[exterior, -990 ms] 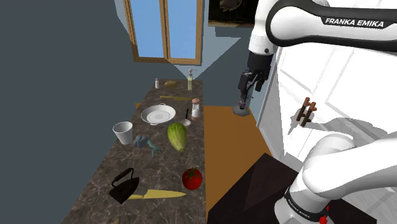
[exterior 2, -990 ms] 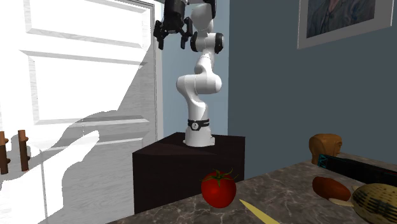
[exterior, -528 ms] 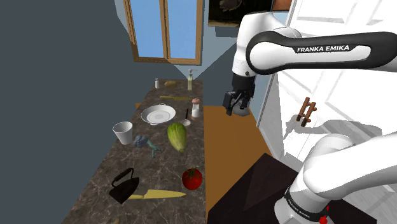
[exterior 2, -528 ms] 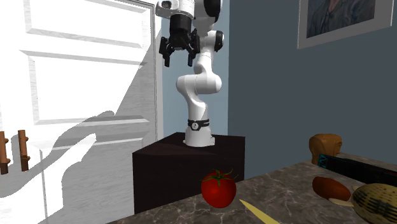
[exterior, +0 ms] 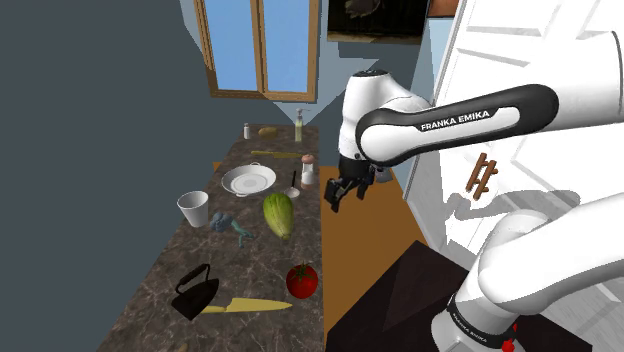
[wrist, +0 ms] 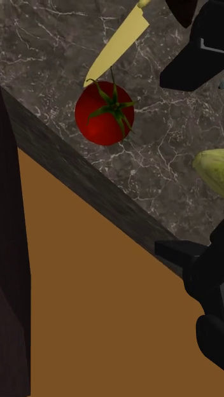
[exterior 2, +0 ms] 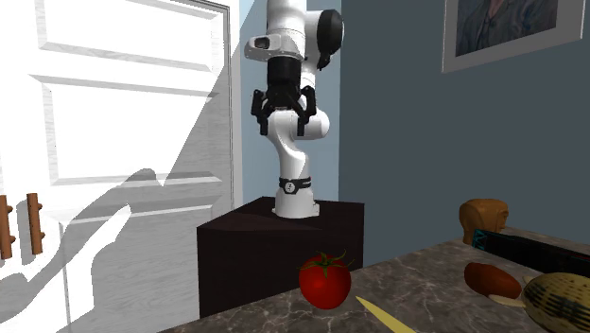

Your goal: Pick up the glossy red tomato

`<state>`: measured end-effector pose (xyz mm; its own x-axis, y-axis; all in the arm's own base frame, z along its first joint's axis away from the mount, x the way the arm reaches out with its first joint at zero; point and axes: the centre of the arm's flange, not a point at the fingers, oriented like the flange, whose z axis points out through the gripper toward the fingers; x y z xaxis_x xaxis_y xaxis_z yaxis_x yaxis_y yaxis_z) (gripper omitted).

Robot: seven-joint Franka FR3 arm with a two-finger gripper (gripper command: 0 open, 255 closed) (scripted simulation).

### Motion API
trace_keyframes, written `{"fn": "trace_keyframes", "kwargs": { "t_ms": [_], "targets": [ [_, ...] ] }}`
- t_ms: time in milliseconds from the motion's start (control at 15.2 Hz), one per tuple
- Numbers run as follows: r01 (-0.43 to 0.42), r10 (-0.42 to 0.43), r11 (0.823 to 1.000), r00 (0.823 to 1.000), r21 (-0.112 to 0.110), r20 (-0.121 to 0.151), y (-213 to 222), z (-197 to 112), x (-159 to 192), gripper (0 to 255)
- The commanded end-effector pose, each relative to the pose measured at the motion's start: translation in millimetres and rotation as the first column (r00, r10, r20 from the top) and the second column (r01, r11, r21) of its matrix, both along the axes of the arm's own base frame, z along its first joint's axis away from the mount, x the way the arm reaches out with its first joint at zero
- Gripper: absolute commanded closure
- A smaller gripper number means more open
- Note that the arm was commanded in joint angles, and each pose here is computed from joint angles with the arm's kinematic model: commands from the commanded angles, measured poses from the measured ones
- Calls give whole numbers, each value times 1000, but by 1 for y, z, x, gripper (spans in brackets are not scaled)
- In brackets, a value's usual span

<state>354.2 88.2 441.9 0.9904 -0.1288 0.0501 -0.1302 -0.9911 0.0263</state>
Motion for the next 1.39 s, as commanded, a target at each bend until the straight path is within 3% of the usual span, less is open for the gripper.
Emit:
{"fn": "trace_keyframes", "kwargs": {
  "t_ms": [0,990,1320],
  "targets": [
    [10,-10,1000,1000,8,1,9,-22,8,0],
    [79,-79,995,997,59,-9,98,-185,69,0],
    [82,-81,995,997,61,-10,101,-212,71,0]
  ]
}}
